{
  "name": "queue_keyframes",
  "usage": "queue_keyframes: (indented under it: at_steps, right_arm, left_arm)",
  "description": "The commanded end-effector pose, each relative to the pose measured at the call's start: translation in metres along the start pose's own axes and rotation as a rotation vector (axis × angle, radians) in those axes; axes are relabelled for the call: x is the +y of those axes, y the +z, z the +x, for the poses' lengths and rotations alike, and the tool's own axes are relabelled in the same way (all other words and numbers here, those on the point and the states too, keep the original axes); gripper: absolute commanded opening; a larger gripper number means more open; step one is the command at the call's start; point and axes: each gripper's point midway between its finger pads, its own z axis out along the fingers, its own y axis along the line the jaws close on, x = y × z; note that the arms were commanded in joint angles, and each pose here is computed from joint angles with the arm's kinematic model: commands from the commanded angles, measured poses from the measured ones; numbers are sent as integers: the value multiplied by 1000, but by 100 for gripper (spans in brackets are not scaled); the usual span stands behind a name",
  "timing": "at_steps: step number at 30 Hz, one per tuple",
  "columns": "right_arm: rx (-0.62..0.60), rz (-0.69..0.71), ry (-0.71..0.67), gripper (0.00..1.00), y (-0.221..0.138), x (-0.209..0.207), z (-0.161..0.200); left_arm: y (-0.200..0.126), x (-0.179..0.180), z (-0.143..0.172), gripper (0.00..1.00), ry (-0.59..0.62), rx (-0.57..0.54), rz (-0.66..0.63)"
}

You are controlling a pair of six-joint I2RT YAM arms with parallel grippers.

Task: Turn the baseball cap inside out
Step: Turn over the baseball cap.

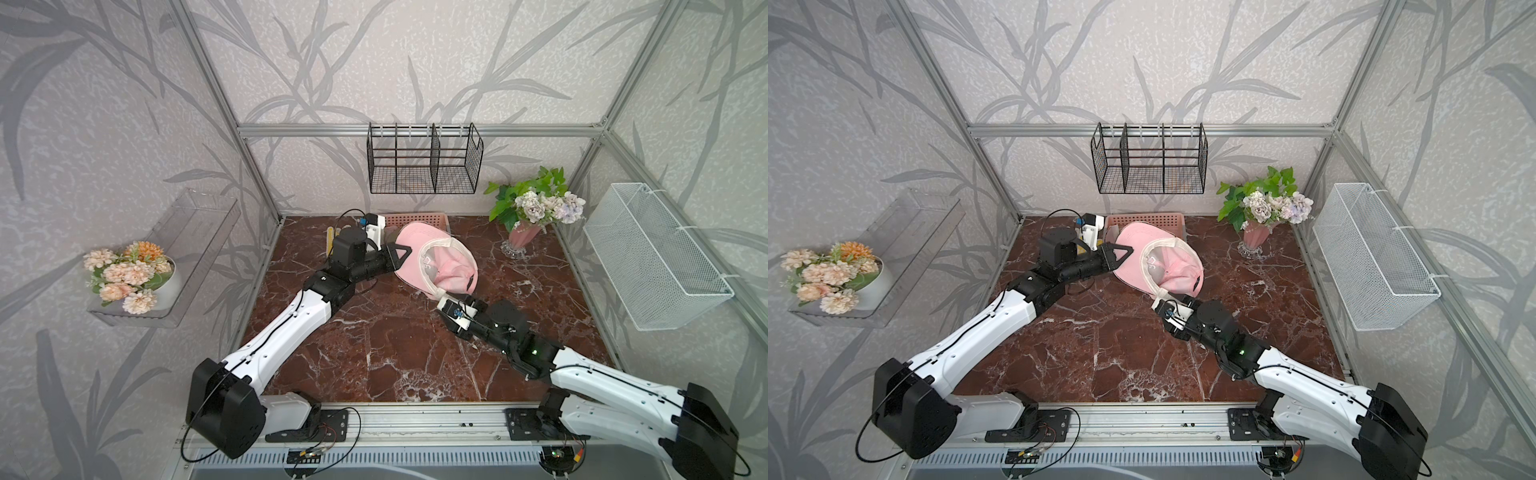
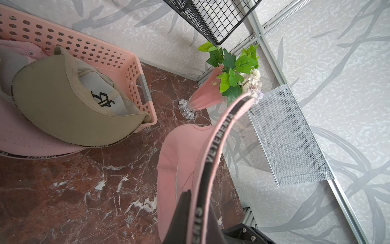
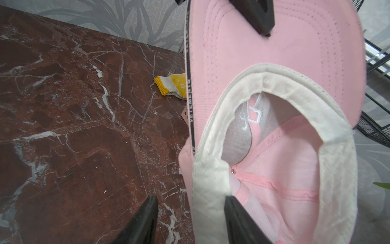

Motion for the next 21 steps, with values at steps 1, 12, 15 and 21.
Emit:
queue_keyframes:
  at_steps: [1,12,15,21]
  right_arm:
    - [-22,60,-29,53,5,-11,-9]
    - [20,55,-2,19,26,-6,3]
    - [43,-92,66,16,24,11,5]
    - [142,-419,261,16,5,48,13]
  left_arm:
    - [-13,-38,-23,0,34,-67,112]
    - [-15,-52,-24,0,69,-59,164]
    - [-17,-57,-30,0,167,-63,150]
    - [-16,-74,-37,0,509,-2,136]
